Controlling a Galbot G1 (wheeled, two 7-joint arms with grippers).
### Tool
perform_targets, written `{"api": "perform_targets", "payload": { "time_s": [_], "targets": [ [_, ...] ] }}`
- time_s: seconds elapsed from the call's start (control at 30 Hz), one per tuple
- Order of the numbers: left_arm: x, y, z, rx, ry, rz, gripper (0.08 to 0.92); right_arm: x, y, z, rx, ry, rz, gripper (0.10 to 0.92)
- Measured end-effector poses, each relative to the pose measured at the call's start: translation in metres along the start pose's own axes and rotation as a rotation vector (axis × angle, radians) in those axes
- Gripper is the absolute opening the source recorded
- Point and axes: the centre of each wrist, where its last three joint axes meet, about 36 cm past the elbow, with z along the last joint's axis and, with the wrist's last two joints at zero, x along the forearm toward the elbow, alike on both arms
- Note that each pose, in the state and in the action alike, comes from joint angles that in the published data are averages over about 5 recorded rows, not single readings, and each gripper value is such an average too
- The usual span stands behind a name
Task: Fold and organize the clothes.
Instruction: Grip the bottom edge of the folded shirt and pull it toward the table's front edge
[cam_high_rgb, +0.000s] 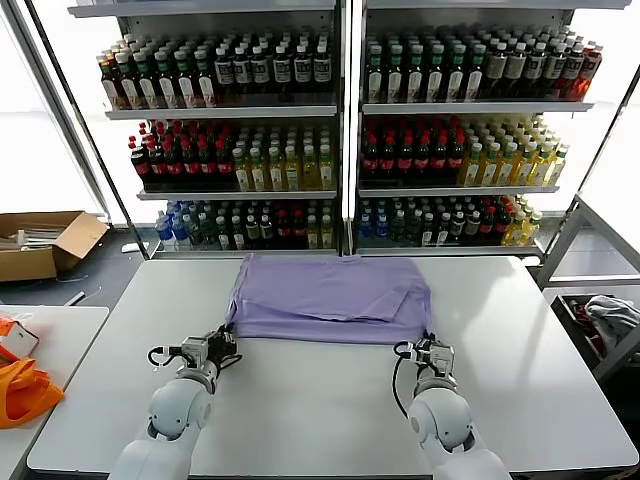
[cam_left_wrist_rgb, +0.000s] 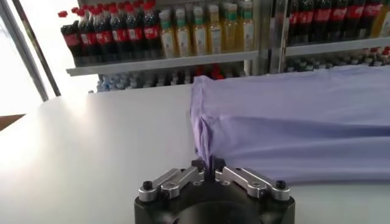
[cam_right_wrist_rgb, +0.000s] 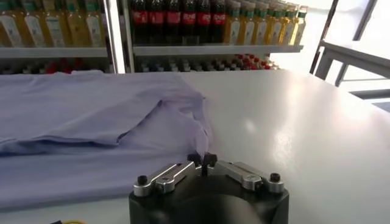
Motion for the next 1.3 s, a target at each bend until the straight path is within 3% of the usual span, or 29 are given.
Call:
{"api": "perform_targets", "payload": {
  "time_s": [0.2, 0.43, 0.77, 1.07, 1.3],
  "targets": [
    [0.031, -0.004, -0.003, -0.014, -0.034, -0.009, 0.092, 0.035, -0.005, -0.002, 0.007, -0.039, -0.002, 0.125],
    [0.087, -0.019, 0.003, -0.020, -0.078, -0.001, 0.092, 0.084, -0.017, 0.013, 0.017, -0.051, 0.007, 0.125],
    [0.160, -0.036, 0.030, -0.038, -0.064, -0.002, 0.092, 0.144, -0.036, 0.044, 0.075, -0.013, 0.031, 0.131],
    [0.196, -0.044, 0.059, -0.050, 0.003, -0.006, 0.104, 0.175, -0.044, 0.070, 0.116, 0.031, 0.038, 0.354],
    [0.216, -0.050, 0.066, -0.055, 0.016, -0.008, 0.286, 0.189, -0.050, 0.068, 0.110, 0.016, 0.038, 0.554]
  ]
}}
